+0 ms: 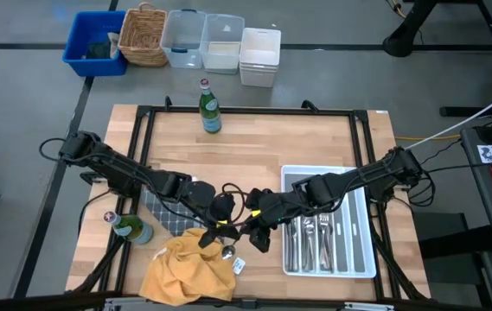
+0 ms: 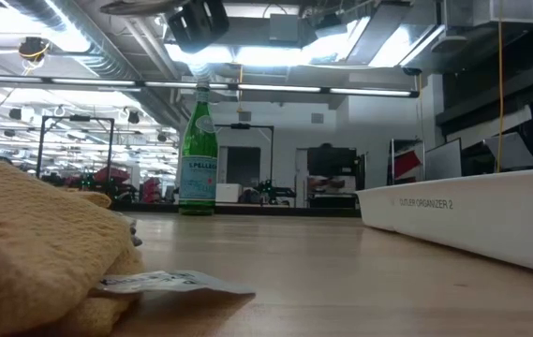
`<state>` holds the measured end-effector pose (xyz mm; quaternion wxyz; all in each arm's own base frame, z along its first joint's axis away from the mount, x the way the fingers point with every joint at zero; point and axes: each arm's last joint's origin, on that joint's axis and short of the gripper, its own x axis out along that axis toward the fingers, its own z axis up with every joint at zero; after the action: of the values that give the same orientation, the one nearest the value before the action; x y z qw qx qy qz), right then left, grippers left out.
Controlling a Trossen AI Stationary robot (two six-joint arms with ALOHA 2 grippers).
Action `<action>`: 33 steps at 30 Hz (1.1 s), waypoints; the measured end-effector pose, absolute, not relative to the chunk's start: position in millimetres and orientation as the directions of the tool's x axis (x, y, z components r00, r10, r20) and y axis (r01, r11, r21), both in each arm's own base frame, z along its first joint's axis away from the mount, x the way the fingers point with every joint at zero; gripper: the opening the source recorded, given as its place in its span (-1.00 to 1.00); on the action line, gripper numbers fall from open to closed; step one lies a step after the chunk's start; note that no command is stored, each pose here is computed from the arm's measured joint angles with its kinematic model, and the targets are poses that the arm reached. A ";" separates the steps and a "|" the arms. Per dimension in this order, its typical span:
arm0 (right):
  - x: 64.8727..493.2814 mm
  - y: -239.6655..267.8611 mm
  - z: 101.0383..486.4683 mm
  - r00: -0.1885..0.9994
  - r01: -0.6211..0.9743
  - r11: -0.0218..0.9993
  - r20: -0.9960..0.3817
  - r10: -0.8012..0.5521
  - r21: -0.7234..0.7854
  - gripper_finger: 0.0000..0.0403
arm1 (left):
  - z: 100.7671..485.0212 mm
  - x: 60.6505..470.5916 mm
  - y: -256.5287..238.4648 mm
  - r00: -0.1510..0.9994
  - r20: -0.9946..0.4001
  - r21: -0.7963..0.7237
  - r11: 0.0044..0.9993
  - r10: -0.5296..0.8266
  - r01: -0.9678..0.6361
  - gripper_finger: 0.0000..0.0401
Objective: Sort silverware
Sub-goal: Stack the silver spoon into the white utensil tray with the other silver spoons
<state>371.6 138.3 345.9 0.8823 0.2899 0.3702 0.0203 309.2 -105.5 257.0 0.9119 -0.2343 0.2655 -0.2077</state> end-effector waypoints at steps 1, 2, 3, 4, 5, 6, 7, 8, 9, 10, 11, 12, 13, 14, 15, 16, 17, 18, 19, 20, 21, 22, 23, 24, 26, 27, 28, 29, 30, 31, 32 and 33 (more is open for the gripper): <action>371.9 138.4 346.4 0.729 0.175 0.830 -0.636 0.252 0.530 -0.35 | 257.0 309.2 -105.4 0.773 -0.387 -0.537 0.804 -0.503 0.254 -0.99; 372.0 138.4 346.7 0.731 0.174 0.829 -0.634 0.253 0.531 -0.35 | 257.1 309.1 -105.6 0.773 -0.386 -0.537 0.804 -0.503 0.255 -0.99; 372.0 138.5 346.7 0.731 0.173 0.829 -0.634 0.253 0.531 -0.35 | 257.0 309.1 -105.6 0.773 -0.387 -0.537 0.804 -0.503 0.255 -0.99; 371.9 138.5 346.6 0.730 0.174 0.830 -0.635 0.253 0.530 -0.35 | 257.0 309.0 -105.8 0.772 -0.387 -0.538 0.804 -0.504 0.255 -0.99; 371.8 138.5 346.5 0.729 0.175 0.830 -0.637 0.252 0.529 -0.35 | 257.0 309.1 -105.8 0.772 -0.387 -0.537 0.804 -0.504 0.255 -0.99; 371.7 138.4 346.4 0.728 0.176 0.830 -0.638 0.252 0.529 -0.35 | 257.0 309.1 -105.7 0.773 -0.387 -0.537 0.804 -0.504 0.255 -0.99; 371.7 138.4 346.4 0.728 0.176 0.830 -0.638 0.252 0.529 -0.35 | 257.0 309.1 -105.7 0.773 -0.387 -0.537 0.804 -0.504 0.255 -0.99; 371.7 138.4 346.4 0.728 0.176 0.830 -0.638 0.252 0.529 -0.35 | 257.0 309.1 -105.7 0.773 -0.387 -0.537 0.804 -0.504 0.255 -0.99; 371.7 138.5 346.4 0.728 0.176 0.830 -0.638 0.252 0.529 -0.35 | 257.0 309.1 -105.7 0.773 -0.387 -0.537 0.804 -0.504 0.255 -0.99; 371.6 138.5 346.3 0.727 0.176 0.831 -0.638 0.252 0.528 -0.35 | 257.0 309.1 -105.7 0.773 -0.387 -0.537 0.804 -0.504 0.255 -0.99; 371.6 138.4 346.3 0.727 0.176 0.831 -0.639 0.252 0.528 -0.35 | 257.0 309.1 -105.5 0.773 -0.387 -0.537 0.804 -0.503 0.254 -0.99; 372.4 138.8 344.9 0.725 0.178 0.831 -0.641 0.251 0.527 -0.35 | 257.0 309.1 -105.5 0.773 -0.387 -0.537 0.804 -0.503 0.254 -0.99; 373.3 139.1 343.7 0.724 0.179 0.832 -0.643 0.251 0.526 -0.35 | 257.0 309.1 -105.5 0.773 -0.387 -0.537 0.804 -0.503 0.254 -0.99; 373.7 139.2 342.2 0.719 0.183 0.833 -0.649 0.249 0.522 -0.35 | 257.0 309.1 -105.5 0.773 -0.387 -0.537 0.804 -0.502 0.254 -0.99; 374.1 139.5 340.0 0.710 0.188 0.834 -0.658 0.249 0.518 -0.35 | 257.0 309.1 -105.5 0.773 -0.387 -0.537 0.804 -0.502 0.254 -0.99; 376.4 140.4 336.2 0.703 0.191 0.833 -0.665 0.252 0.519 -0.35 | 257.0 309.2 -105.5 0.773 -0.387 -0.537 0.804 -0.502 0.254 -0.99; 377.4 140.8 335.1 0.702 0.191 0.832 -0.665 0.255 0.520 -0.35 | 257.1 309.2 -105.6 0.773 -0.386 -0.537 0.804 -0.503 0.254 -0.99; 377.6 140.9 333.3 0.695 0.197 0.834 -0.673 0.252 0.516 -0.35 | 257.0 309.1 -105.5 0.774 -0.386 -0.537 0.804 -0.502 0.254 -0.99; 378.9 141.4 331.4 0.694 0.198 0.834 -0.675 0.252 0.515 -0.36 | 256.8 309.1 -105.5 0.773 -0.387 -0.537 0.804 -0.502 0.254 -0.99; 380.1 141.8 331.8 0.702 0.192 0.832 -0.666 0.254 0.520 -0.39 | 256.8 309.1 -105.5 0.773 -0.387 -0.537 0.804 -0.502 0.254 -0.99; 380.5 141.9 331.9 0.705 0.191 0.832 -0.663 0.254 0.521 -0.42 | 256.7 309.0 -105.5 0.773 -0.388 -0.537 0.805 -0.502 0.253 -0.99; 380.6 141.9 331.8 0.705 0.191 0.832 -0.663 0.252 0.520 -0.47 | 256.6 309.0 -105.5 0.772 -0.390 -0.537 0.805 -0.502 0.252 -0.99; 380.8 141.9 331.7 0.706 0.192 0.833 -0.662 0.249 0.519 -0.52 | 256.6 308.9 -105.5 0.772 -0.390 -0.536 0.805 -0.502 0.253 -0.99; 380.8 141.8 331.7 0.708 0.193 0.834 -0.662 0.247 0.517 -0.58 | 256.6 308.9 -105.4 0.772 -0.390 -0.533 0.807 -0.502 0.255 -0.99; 381.1 141.6 331.9 0.713 0.197 0.835 -0.660 0.237 0.513 -0.71 | 256.7 309.0 -105.3 0.774 -0.389 -0.527 0.810 -0.500 0.258 -0.99; 381.2 141.7 332.1 0.715 0.197 0.835 -0.658 0.236 0.514 -0.79 | 256.7 309.0 -105.3 0.774 -0.390 -0.523 0.812 -0.499 0.260 -0.99; 381.2 142.0 332.1 0.716 0.197 0.835 -0.657 0.235 0.513 -0.87 | 256.7 309.0 -105.3 0.774 -0.390 -0.522 0.812 -0.499 0.261 -0.99; 381.2 141.9 332.1 0.716 0.198 0.836 -0.658 0.233 0.512 -0.92 | 256.6 309.0 -105.1 0.774 -0.390 -0.522 0.812 -0.499 0.260 -0.99; 381.2 141.9 332.2 0.716 0.198 0.836 -0.657 0.234 0.513 -0.95 | 256.6 309.0 -105.2 0.774 -0.390 -0.522 0.812 -0.499 0.261 -0.99; 381.2 142.0 332.1 0.716 0.198 0.835 -0.657 0.234 0.513 -0.95 | 256.6 309.0 -105.3 0.774 -0.390 -0.522 0.812 -0.499 0.260 -0.99; 381.2 142.1 332.2 0.716 0.200 0.833 -0.657 0.234 0.515 -0.93 | 256.6 309.0 -105.2 0.774 -0.390 -0.522 0.812 -0.499 0.261 -0.99; 381.1 142.2 332.1 0.716 0.205 0.830 -0.658 0.234 0.518 -0.91 | 256.6 309.0 -105.1 0.774 -0.390 -0.522 0.812 -0.499 0.260 -0.99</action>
<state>381.1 142.2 332.1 0.8794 0.2911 0.3766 0.0083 309.0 -105.1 256.6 0.9145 -0.2254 0.2643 -0.2075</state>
